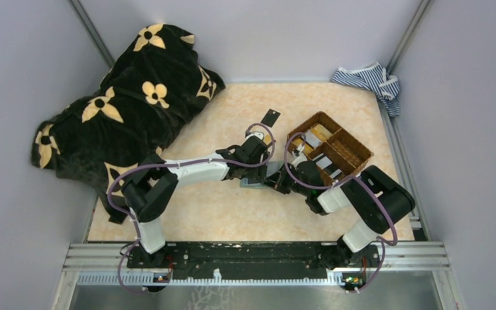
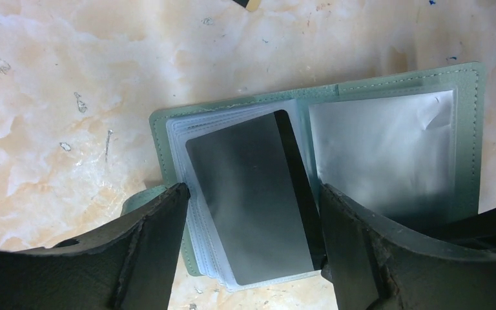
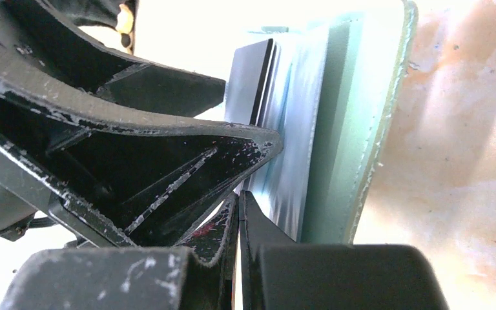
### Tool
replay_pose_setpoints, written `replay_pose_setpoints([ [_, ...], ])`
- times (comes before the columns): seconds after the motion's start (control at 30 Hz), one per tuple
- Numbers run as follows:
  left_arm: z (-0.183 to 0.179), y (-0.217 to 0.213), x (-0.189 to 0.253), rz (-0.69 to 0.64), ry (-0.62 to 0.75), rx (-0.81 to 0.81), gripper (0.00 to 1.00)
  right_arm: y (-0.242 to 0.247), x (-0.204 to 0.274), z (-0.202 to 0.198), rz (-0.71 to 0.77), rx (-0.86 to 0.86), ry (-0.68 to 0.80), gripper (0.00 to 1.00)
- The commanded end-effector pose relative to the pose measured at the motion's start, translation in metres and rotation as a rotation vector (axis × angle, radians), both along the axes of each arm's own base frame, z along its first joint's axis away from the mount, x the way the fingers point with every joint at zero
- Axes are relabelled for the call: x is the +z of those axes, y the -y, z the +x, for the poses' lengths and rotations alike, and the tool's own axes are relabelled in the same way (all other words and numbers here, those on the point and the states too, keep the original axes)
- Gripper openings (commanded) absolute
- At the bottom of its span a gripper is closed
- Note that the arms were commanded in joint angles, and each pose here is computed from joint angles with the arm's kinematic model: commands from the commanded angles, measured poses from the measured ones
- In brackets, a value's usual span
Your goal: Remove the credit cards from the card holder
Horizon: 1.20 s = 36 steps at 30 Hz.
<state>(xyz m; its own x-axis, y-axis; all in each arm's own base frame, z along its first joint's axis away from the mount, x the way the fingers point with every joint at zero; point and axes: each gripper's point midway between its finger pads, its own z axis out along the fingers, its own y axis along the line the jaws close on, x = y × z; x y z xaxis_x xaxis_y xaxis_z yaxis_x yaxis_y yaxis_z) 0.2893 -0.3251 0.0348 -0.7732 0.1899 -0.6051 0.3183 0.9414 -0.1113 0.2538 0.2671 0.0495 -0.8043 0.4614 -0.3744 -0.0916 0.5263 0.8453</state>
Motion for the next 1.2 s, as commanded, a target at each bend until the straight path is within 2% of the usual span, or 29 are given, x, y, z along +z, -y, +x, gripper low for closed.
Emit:
replay_pose_setpoints([
  [0.0, -0.039, -0.019, -0.031, 0.05, -0.164, -0.046, 0.79, -0.01, 0.09, 0.03, 0.154, -0.042, 0.303, 0.0],
  [0.47, -0.028, -0.048, -0.013, 0.007, -0.132, 0.028, 0.79, -0.001, 0.069, 0.022, 0.122, -0.047, 0.264, 0.0],
  [0.8, -0.025, -0.037, 0.009, -0.087, -0.096, 0.006, 0.79, -0.007, 0.052, 0.026, 0.052, -0.008, 0.221, 0.0],
  [0.9, -0.022, -0.033, 0.019, -0.106, -0.077, 0.001, 0.79, -0.012, 0.047, 0.027, 0.031, 0.02, 0.211, 0.16],
  [1.0, -0.02, -0.029, 0.027, -0.128, -0.064, -0.006, 0.79, -0.016, 0.038, 0.027, 0.003, 0.049, 0.192, 0.26],
  [1.17, -0.019, -0.025, 0.038, -0.158, -0.046, -0.02, 0.79, -0.015, 0.024, 0.022, -0.02, 0.07, 0.167, 0.28],
])
